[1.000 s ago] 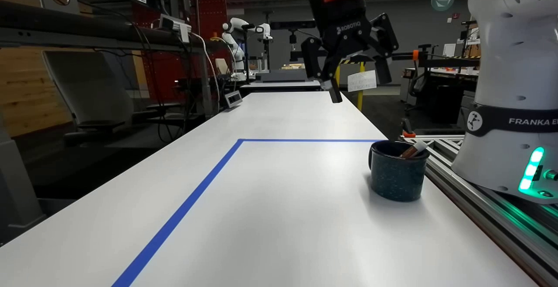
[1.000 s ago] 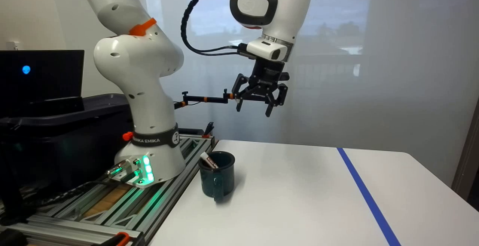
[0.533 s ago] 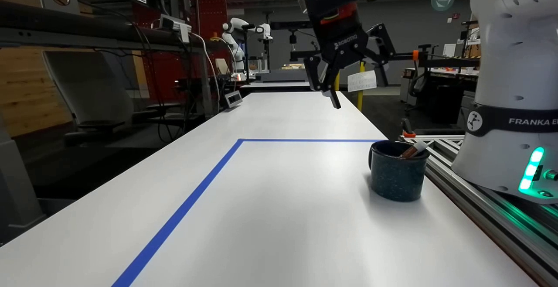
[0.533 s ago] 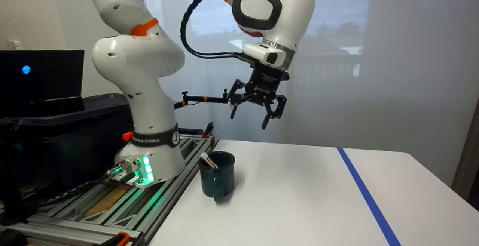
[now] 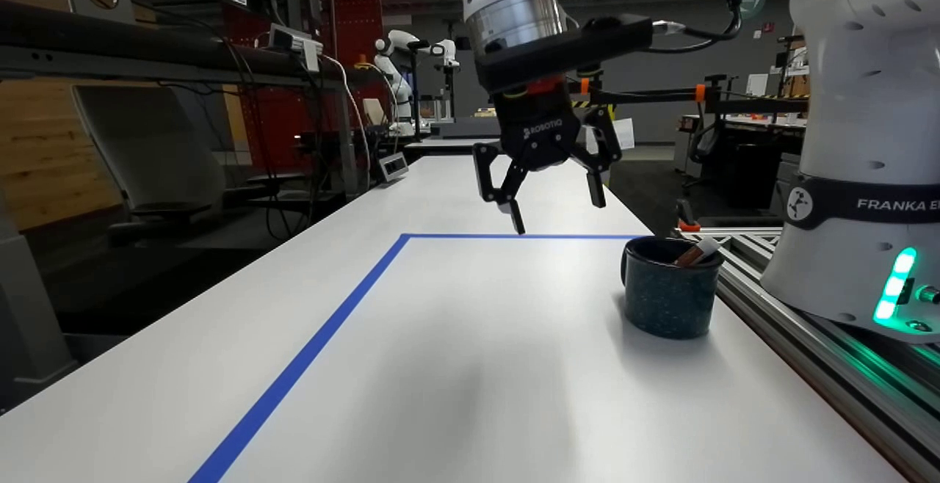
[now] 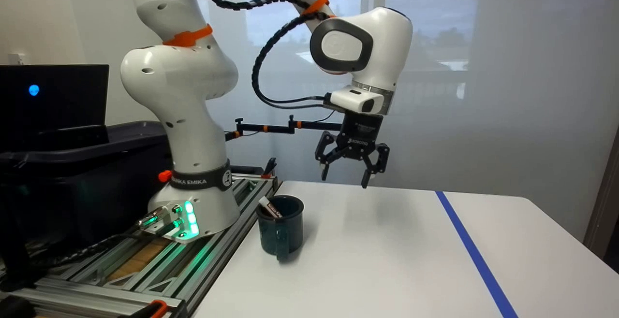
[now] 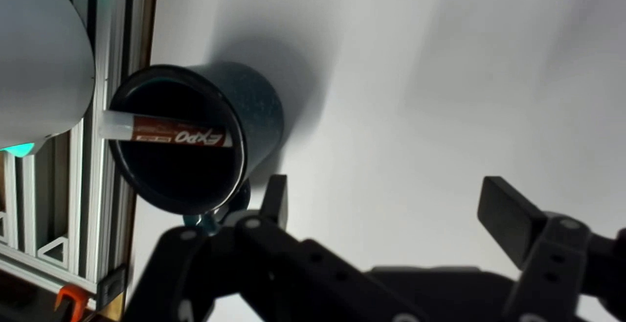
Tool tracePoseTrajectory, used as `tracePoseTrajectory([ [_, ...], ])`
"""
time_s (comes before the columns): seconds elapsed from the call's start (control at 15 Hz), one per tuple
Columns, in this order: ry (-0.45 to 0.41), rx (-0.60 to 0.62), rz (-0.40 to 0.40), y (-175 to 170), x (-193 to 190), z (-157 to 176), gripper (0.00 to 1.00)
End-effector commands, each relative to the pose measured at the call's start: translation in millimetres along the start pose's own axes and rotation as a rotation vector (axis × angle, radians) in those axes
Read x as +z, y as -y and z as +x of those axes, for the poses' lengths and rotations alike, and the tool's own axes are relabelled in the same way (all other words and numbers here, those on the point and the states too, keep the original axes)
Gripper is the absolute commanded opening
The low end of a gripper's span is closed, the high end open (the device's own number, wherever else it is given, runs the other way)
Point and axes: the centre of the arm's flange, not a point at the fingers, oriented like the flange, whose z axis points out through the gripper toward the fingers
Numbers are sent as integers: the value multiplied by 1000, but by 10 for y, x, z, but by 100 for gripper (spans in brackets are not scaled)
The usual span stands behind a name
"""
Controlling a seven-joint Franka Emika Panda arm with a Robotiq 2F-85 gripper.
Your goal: Put the marker on the table
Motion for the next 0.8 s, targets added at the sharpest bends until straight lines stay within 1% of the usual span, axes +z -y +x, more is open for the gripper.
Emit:
tracePoseTrajectory([
  [0.0, 106, -41, 5, -164, 324, -145, 100],
  [0.27, 154, -12, -20, -169, 288, -134, 100],
  [0.4, 170, 9, -57, -209, 259, -106, 100],
  [0.6, 183, 25, -182, -342, 234, -40, 100],
  [0.73, 146, 33, -280, -426, 270, -2, 100],
])
